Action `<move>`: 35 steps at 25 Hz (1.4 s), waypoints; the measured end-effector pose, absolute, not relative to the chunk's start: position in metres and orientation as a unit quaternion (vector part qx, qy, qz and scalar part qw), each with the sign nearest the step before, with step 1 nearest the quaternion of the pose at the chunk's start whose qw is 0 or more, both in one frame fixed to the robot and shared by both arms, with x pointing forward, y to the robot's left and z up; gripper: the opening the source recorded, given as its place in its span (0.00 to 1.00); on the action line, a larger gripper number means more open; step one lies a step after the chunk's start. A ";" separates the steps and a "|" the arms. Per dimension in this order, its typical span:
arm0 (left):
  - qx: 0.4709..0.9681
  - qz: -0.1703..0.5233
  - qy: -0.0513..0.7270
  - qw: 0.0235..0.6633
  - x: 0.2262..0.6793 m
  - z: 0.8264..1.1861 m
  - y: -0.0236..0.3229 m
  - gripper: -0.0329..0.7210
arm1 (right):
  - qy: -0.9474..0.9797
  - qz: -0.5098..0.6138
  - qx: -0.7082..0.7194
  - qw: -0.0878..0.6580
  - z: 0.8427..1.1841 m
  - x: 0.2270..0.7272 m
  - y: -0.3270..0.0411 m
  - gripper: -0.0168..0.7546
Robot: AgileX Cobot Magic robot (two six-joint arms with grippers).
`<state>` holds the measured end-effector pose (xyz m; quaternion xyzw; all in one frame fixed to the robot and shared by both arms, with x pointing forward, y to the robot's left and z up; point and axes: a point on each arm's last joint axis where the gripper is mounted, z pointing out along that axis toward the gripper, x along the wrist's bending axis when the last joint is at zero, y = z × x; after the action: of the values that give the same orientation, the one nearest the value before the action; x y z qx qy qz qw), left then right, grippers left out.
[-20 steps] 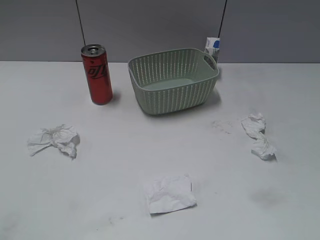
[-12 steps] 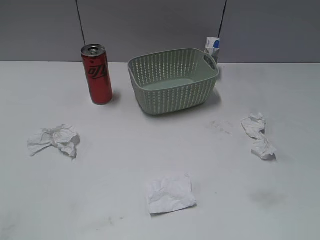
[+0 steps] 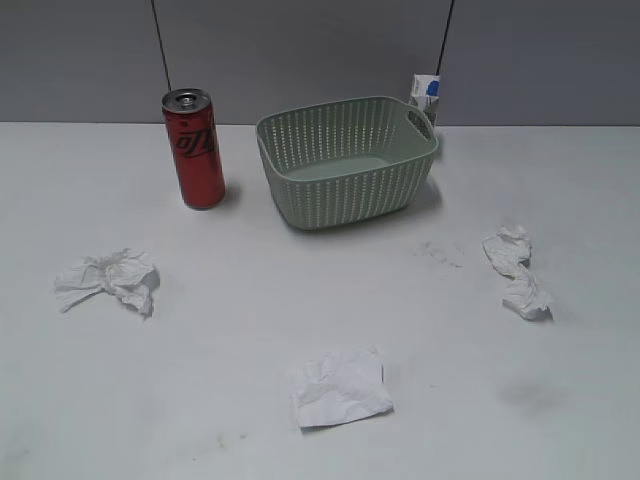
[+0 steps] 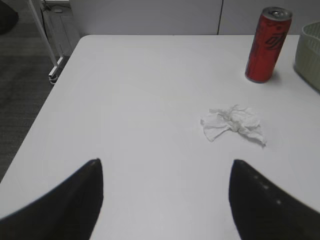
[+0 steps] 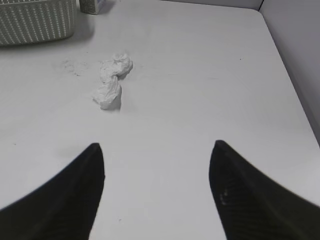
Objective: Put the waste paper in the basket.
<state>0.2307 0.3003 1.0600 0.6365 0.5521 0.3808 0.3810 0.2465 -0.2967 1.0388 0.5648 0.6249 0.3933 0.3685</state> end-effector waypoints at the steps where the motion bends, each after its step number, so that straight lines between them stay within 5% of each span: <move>1: 0.633 0.386 0.549 0.386 0.230 1.063 0.300 0.83 | 0.625 0.393 0.565 0.369 1.039 0.247 -0.297 0.67; 8: 0.588 0.425 0.511 0.461 0.230 1.097 0.297 0.83 | 0.625 0.393 0.565 0.369 1.039 0.247 -0.297 0.67; 15: 0.609 0.329 0.523 0.497 0.298 1.113 0.279 0.83 | 0.625 0.393 0.565 0.369 1.039 0.247 -0.297 0.67; 35: 0.705 0.091 0.624 0.325 0.528 1.051 0.252 0.83 | 0.625 0.393 0.565 0.369 1.039 0.247 -0.297 0.67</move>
<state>0.5275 0.2524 1.0506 0.7048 0.6240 0.0912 0.3248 0.2465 -0.2967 1.0388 0.5648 0.6249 0.3933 0.3685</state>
